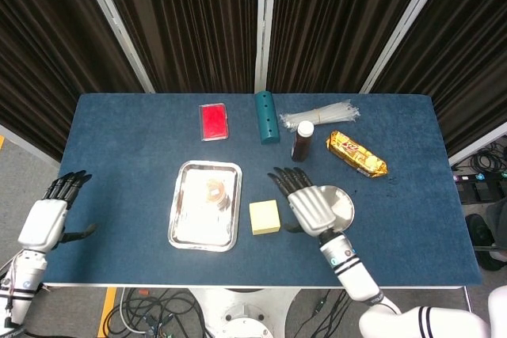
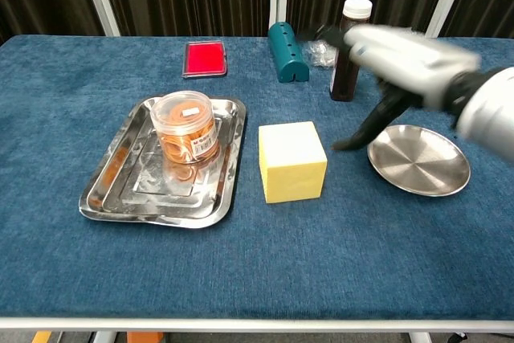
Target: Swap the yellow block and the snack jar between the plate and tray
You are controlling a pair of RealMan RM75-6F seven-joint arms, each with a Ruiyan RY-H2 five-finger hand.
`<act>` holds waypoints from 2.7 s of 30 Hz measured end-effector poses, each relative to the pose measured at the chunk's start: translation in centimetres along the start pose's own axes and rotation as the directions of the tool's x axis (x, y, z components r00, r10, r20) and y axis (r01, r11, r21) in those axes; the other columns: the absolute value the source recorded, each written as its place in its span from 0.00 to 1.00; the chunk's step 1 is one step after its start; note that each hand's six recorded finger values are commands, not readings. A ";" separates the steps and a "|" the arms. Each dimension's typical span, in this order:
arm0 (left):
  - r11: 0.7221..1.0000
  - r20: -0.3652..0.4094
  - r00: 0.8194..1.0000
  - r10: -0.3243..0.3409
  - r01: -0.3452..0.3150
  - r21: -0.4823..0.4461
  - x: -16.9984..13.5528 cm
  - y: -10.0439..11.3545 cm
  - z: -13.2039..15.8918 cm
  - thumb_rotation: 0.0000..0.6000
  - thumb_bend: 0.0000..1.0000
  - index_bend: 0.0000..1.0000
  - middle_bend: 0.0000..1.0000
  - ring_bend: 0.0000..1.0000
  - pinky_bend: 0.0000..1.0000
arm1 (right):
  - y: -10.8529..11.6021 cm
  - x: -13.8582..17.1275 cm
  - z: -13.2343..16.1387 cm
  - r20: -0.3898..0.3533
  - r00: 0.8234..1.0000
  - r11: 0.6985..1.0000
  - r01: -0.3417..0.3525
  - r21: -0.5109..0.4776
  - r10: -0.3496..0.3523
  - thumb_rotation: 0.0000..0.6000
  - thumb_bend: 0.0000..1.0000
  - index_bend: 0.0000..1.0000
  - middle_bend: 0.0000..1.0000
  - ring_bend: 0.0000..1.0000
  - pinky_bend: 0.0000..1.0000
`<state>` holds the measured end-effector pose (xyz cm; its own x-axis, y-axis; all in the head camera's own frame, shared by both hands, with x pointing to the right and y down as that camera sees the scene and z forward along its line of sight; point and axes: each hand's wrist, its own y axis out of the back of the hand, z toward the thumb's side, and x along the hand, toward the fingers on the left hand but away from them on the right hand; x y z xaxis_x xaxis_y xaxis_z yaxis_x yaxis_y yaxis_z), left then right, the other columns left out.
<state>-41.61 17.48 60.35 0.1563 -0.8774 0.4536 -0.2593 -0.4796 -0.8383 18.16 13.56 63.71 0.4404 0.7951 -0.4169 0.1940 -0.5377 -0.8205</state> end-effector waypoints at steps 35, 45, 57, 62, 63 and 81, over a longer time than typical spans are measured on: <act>0.943 0.370 0.878 -0.305 0.332 -0.010 13.4 -10.8 17.0 1.00 0.16 0.08 0.05 0.00 0.09 | 12.0 14.3 -16.9 0.409 0.831 0.911 0.411 0.005 -0.377 1.00 0.00 0.00 0.01 0.00 0.00; 0.934 0.374 0.863 -0.340 0.355 0.032 15.3 -12.1 17.9 1.00 0.16 0.09 0.12 0.05 0.19 | 12.0 14.8 -17.6 0.425 0.822 0.909 0.416 0.004 -0.378 1.00 0.00 0.00 0.01 0.00 0.00; 0.931 0.365 0.860 -0.357 0.361 0.061 15.9 -12.9 18.2 1.00 0.34 0.25 0.25 0.16 0.30 | 11.6 15.2 -18.3 0.443 0.815 0.905 0.424 -0.018 -0.373 1.00 0.00 0.00 0.01 0.00 0.00; 0.943 0.391 0.862 -0.323 0.329 0.054 16.7 -12.1 19.3 1.00 0.40 0.33 0.34 0.25 0.40 | 11.7 15.2 -18.4 0.445 0.812 0.903 0.429 -0.014 -0.378 1.00 0.00 0.00 0.02 0.00 0.00; 0.944 0.397 0.861 -0.318 0.325 0.053 16.8 -11.9 19.5 1.00 0.40 0.34 0.35 0.26 0.41 | 11.7 15.2 -18.4 0.445 0.812 0.903 0.429 -0.015 -0.378 1.00 0.00 0.00 0.02 0.00 0.00; 0.966 0.598 0.761 -0.253 0.227 0.121 20.1 -10.7 31.0 1.00 0.40 0.36 0.38 0.28 0.43 | 13.0 17.3 -19.8 0.476 0.762 0.860 0.509 -0.022 -0.439 1.00 0.00 0.00 0.03 0.00 0.00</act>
<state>-6.10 5.37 69.07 0.7541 -0.5381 0.3767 -0.1001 -0.6609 -0.7437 45.64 14.79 53.62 -0.1670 0.9755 -0.1435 0.4102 -0.0636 -0.9098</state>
